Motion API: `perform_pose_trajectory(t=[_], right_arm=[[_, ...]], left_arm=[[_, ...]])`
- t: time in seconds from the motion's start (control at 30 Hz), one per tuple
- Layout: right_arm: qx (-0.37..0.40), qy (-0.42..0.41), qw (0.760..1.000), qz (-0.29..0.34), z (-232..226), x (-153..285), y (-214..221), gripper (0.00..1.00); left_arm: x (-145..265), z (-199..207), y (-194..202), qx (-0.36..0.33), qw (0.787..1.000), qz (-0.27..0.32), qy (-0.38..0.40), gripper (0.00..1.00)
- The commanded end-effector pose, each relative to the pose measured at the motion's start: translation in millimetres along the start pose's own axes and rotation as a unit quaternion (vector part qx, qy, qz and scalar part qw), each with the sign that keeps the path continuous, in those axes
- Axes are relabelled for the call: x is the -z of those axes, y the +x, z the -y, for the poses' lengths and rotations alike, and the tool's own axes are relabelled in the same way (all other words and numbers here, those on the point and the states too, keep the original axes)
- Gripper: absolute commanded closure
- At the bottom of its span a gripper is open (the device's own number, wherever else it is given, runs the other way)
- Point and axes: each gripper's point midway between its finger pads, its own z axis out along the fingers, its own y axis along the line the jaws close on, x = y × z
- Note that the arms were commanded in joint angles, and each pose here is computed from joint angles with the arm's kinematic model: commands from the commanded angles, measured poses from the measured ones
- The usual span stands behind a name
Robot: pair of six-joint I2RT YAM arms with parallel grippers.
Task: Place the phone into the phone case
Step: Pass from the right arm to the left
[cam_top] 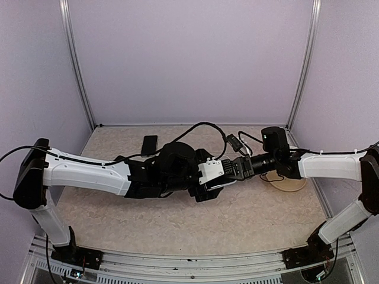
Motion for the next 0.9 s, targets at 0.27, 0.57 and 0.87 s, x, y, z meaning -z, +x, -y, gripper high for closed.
perform_pose_trajectory(t=[0.27,0.57,0.87], right_arm=[[0.040,-0.036,0.999,0.004,-23,-1,-13,1.00],[0.038,-0.038,0.999,0.007,-23,-3,-18,1.00],[0.031,-0.039,0.999,0.007,-19,-4,-18,1.00]], left_arm=[[2,-6,-4,0.020,1.000,-0.007,0.004,0.01],[1,1,-1,0.034,0.999,-0.008,0.031,0.13],[8,8,-9,0.030,0.998,0.011,0.062,0.23]])
